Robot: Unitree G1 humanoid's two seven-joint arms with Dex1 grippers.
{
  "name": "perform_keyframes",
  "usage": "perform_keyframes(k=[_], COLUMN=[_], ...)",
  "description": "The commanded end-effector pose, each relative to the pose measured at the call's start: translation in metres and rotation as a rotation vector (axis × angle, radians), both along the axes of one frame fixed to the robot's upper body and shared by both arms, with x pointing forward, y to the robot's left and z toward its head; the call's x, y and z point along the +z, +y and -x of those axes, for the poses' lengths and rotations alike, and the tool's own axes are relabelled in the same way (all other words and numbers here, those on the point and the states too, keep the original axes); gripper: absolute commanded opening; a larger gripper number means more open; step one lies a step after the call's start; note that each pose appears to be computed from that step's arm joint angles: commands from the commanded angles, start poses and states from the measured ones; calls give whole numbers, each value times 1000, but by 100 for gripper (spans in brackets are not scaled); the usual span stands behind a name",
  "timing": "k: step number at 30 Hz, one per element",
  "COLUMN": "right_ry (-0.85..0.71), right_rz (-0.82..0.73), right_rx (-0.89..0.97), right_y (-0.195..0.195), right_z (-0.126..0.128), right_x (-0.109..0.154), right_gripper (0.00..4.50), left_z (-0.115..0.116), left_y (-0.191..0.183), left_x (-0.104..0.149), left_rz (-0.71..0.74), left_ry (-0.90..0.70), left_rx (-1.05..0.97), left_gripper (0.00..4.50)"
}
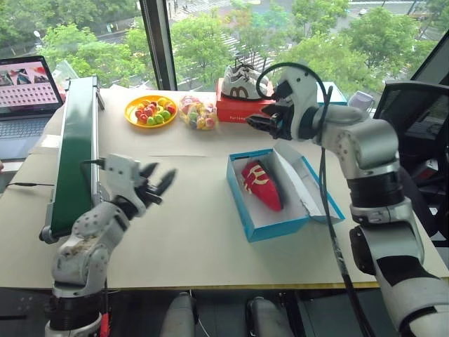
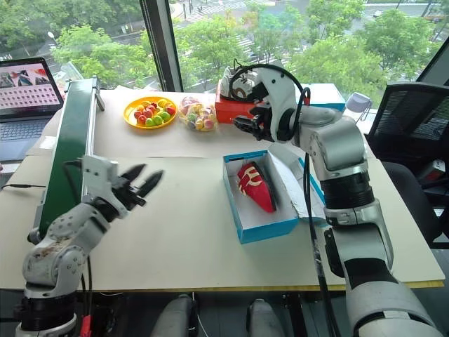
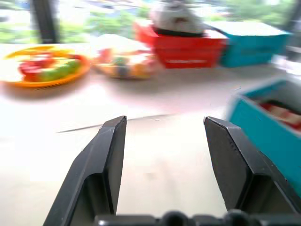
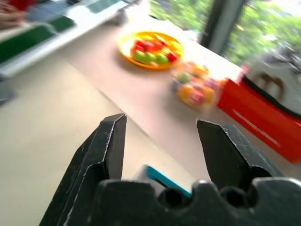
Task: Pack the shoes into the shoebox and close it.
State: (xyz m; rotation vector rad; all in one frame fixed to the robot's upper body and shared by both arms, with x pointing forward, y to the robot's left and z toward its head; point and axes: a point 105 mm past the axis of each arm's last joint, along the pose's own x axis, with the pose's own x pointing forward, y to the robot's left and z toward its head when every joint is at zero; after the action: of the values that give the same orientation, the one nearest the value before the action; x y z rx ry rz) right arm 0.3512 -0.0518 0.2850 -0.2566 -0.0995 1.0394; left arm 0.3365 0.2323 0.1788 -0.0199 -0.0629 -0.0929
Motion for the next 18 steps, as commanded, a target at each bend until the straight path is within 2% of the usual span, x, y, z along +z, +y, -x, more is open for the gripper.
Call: perform_keyframes(k=[1, 4, 5, 6, 8, 9, 10, 18], right_ry=[-29, 38, 64, 88, 88, 70, 61, 0], right_rz=[-65, -13, -17, -12, 55, 78, 82, 93], right_rx=[356, 351, 322, 293, 264, 257, 255, 215], right_y=[24, 30, 33, 35, 37, 38, 39, 41], right_z=[68, 73, 69, 66, 64, 64, 64, 58], right_x=[-11, -57, -74, -90, -118, -127, -132, -142], right_gripper=[293, 293, 343, 361, 435, 449, 450, 450], left_z=[0, 2, 5, 7, 11, 12, 13, 17], left_y=[45, 63, 71, 78, 87, 89, 91, 102], left_x=[3, -11, -18, -25, -34, -36, -38, -45], left_rz=[13, -6, 11, 25, 16, 7, 8, -6], left_ry=[-12, 51, 81, 113, 151, 165, 174, 211], left_rx=[283, 360, 394, 422, 449, 456, 459, 495], left_gripper=[279, 279, 279, 328, 385, 418, 443, 443])
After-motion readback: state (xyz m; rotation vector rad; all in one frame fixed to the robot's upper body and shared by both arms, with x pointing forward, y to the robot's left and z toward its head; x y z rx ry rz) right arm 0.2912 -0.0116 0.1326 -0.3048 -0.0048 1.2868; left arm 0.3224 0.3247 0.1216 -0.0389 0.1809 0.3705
